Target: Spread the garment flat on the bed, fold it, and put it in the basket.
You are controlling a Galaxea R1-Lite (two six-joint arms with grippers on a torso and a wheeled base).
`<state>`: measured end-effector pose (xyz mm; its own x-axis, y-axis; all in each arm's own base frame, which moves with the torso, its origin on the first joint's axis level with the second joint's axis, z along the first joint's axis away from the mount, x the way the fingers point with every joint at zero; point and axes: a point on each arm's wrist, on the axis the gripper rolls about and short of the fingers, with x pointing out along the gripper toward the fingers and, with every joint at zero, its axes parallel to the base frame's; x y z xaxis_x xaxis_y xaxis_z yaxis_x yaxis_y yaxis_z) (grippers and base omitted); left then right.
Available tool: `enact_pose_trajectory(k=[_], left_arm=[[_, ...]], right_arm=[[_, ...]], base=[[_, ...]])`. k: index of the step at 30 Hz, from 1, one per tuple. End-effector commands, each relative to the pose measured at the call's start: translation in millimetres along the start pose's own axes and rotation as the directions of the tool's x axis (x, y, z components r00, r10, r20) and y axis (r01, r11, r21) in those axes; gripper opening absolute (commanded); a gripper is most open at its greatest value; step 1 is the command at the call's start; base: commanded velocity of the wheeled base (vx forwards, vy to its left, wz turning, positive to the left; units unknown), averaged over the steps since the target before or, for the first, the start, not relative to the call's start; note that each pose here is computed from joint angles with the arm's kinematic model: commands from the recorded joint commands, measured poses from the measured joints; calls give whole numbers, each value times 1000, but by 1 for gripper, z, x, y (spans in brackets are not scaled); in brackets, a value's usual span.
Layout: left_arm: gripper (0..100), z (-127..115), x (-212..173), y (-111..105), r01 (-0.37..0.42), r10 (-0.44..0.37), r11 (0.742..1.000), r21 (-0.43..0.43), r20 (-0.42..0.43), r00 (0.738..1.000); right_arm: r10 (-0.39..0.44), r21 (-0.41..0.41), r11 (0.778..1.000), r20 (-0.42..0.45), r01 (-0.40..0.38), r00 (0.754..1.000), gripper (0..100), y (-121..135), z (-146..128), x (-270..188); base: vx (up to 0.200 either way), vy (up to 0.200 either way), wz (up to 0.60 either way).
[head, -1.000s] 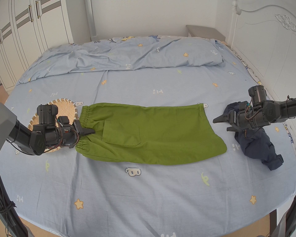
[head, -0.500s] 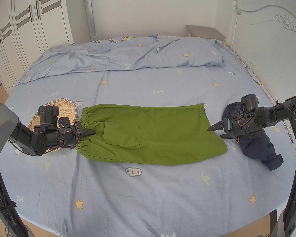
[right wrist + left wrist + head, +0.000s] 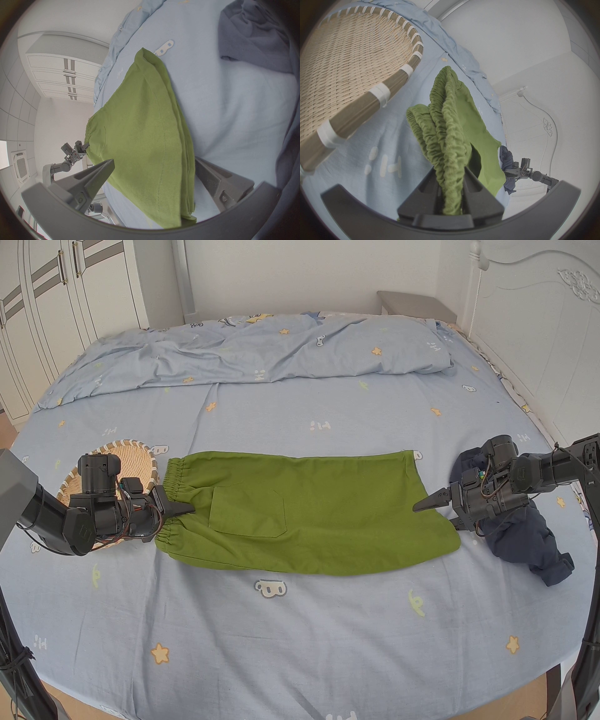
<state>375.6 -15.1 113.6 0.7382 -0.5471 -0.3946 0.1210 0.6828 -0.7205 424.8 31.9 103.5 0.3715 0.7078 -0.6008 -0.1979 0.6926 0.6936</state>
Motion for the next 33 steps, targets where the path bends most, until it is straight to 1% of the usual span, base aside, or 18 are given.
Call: enact_pose_trajectory(k=[1, 6, 7, 18, 24, 26, 29, 31, 33], left_arm=[[0, 0, 0, 0, 0, 0, 1000, 0, 0, 1000], [0, 0, 1, 1, 0, 0, 1000, -1, -1, 1000], [0, -1, 2, 2, -3, 3, 1000, -3, -4, 1000], [0, -1, 2, 2, -3, 3, 1000, -3, -4, 1000], [0, -3, 5, 6, -10, 10, 1000, -11, -14, 1000], [0, -3, 5, 6, -13, 12, 1000, -15, -20, 1000], [0, -6, 2, 7, -22, 21, 999, -25, -31, 999], [0, -11, -1, 9, -45, 42, 998, -46, -58, 997], [0, -13, -7, 4, -54, 49, 997, -54, -74, 996]], right_arm=[[-2, 6, 1000, -1, 2, 1000, 100, -6, 2, 4], [-1, 11, 1000, 10, 1, 1000, 100, -9, 5, 2], [9, 23, 1000, 17, -10, 1000, 0, -15, 8, -1], [61, 53, 997, 29, -62, 998, 0, -22, 16, -16], [64, 70, 995, 14, -65, 998, 0, -19, 14, -19], [63, 77, 995, -4, -63, 998, 0, -14, 10, -22], [62, 79, 995, -13, -61, 998, 0, 6, 3, -41], [61, 72, 996, -25, -59, 998, 0, 16, -5, -52], [59, 53, 997, -27, -58, 998, 0, 24, -13, -62]], base=[[0, 0, 0], [0, 0, 0], [0, 0, 0], [0, 0, 0], [0, 0, 0], [0, 0, 0], [0, 0, 0], [0, 0, 0], [0, 0, 0]])
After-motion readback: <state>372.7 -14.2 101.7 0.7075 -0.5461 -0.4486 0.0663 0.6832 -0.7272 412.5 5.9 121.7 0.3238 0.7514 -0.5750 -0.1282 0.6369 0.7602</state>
